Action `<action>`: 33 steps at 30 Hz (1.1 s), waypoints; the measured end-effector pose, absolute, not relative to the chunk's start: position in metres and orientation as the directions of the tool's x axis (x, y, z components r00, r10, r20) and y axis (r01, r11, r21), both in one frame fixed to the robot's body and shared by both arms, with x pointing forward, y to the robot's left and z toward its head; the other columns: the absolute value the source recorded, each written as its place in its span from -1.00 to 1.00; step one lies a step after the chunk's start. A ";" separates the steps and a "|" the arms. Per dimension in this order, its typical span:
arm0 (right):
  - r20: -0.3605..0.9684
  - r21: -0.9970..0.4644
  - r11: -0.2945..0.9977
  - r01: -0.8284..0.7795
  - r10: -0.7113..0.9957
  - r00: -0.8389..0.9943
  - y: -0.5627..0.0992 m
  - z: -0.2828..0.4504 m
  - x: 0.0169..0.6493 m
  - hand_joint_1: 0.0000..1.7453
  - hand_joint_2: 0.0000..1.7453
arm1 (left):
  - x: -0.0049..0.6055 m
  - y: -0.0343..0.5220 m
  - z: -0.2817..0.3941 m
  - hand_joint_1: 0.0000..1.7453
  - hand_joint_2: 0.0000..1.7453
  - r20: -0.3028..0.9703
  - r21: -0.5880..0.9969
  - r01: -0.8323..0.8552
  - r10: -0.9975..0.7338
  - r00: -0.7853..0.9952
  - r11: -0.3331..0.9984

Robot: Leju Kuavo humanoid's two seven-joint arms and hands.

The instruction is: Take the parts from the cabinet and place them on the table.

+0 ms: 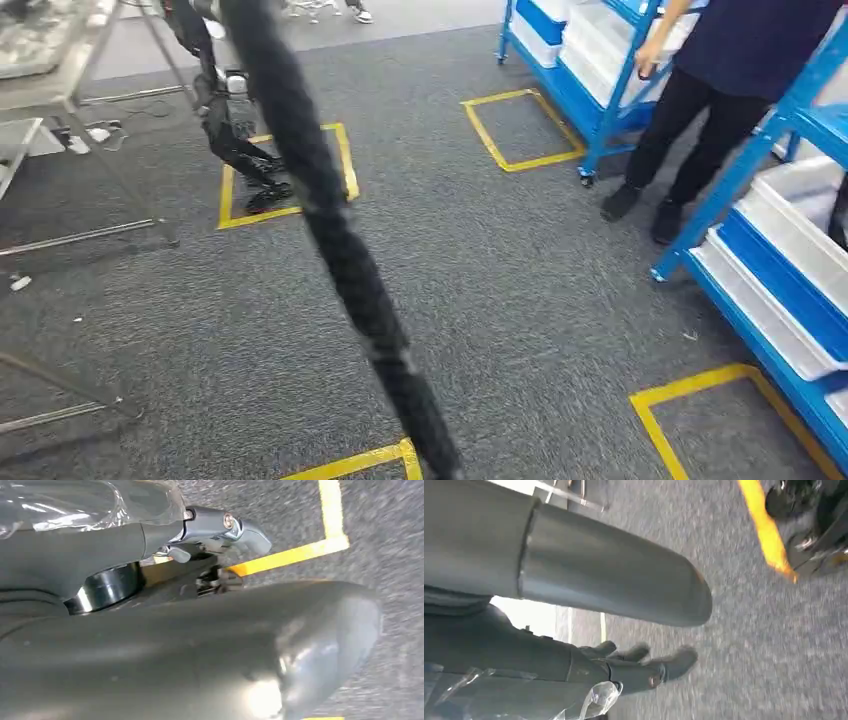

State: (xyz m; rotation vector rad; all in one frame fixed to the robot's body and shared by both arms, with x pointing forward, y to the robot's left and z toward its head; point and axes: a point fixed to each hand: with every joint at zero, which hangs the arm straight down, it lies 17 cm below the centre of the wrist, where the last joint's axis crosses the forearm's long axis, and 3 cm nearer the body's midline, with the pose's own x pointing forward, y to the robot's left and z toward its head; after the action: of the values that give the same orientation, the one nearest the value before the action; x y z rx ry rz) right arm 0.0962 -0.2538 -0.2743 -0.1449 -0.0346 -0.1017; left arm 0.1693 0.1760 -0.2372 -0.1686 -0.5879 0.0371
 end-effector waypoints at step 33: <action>-0.078 -0.080 0.960 -0.269 0.263 0.962 -0.230 -0.274 0.064 -1.00 -1.00 | 0.159 0.165 -0.241 -1.00 -1.00 0.517 -0.158 0.074 0.018 0.856 0.985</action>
State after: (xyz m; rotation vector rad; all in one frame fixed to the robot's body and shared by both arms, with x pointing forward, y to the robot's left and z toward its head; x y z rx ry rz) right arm 0.0642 -0.2298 -0.2741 -0.0900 0.0665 0.2697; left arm 0.1589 0.1647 -0.2407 -0.1748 -0.5431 -0.0299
